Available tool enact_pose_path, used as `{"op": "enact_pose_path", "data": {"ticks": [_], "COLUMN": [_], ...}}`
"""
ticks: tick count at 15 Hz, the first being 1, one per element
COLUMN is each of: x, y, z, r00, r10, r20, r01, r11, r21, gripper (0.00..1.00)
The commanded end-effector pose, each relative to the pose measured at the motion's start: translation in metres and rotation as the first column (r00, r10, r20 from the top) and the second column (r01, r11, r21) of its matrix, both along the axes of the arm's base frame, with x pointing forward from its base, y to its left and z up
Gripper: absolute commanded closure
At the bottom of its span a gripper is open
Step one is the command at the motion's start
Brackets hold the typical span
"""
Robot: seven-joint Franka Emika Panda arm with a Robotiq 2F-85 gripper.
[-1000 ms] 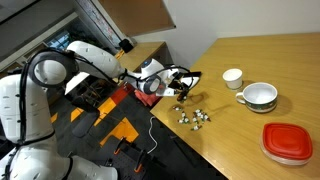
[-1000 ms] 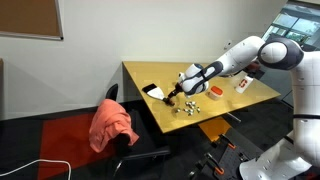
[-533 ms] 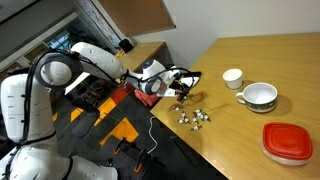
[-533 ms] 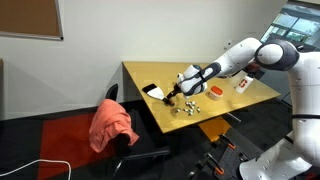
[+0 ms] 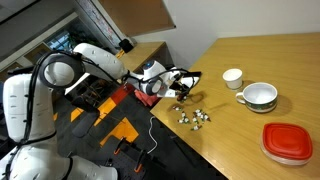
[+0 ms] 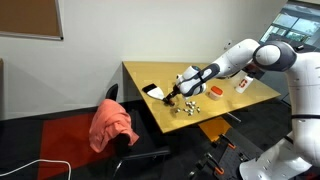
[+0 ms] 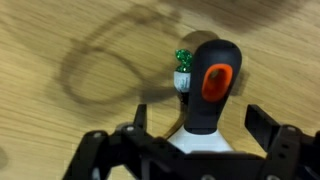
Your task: Pick the brush and sweep the candy on the counter
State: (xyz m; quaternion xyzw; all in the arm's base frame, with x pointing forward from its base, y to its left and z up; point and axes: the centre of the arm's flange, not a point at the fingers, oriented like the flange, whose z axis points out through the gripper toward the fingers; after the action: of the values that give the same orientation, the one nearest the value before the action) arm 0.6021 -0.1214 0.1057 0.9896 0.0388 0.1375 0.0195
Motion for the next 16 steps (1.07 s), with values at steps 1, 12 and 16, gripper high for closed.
{"op": "enact_pose_path", "data": {"ticks": [1, 12, 16], "x": [0.0075, 0.0103, 0.0105], "y": [0.0000, 0.0045, 0.0053], "z": [-0.0032, -0.0118, -0.0131], "r00": [1.000, 1.000, 1.000], "r10": [-0.003, 0.016, 0.030], "r20": [0.006, -0.006, -0.010], "r01": [0.003, -0.016, -0.030], "r11": [1.000, 1.000, 1.000], "r21": [0.005, 0.010, 0.005], "gripper": [0.00, 0.51, 0.82]}}
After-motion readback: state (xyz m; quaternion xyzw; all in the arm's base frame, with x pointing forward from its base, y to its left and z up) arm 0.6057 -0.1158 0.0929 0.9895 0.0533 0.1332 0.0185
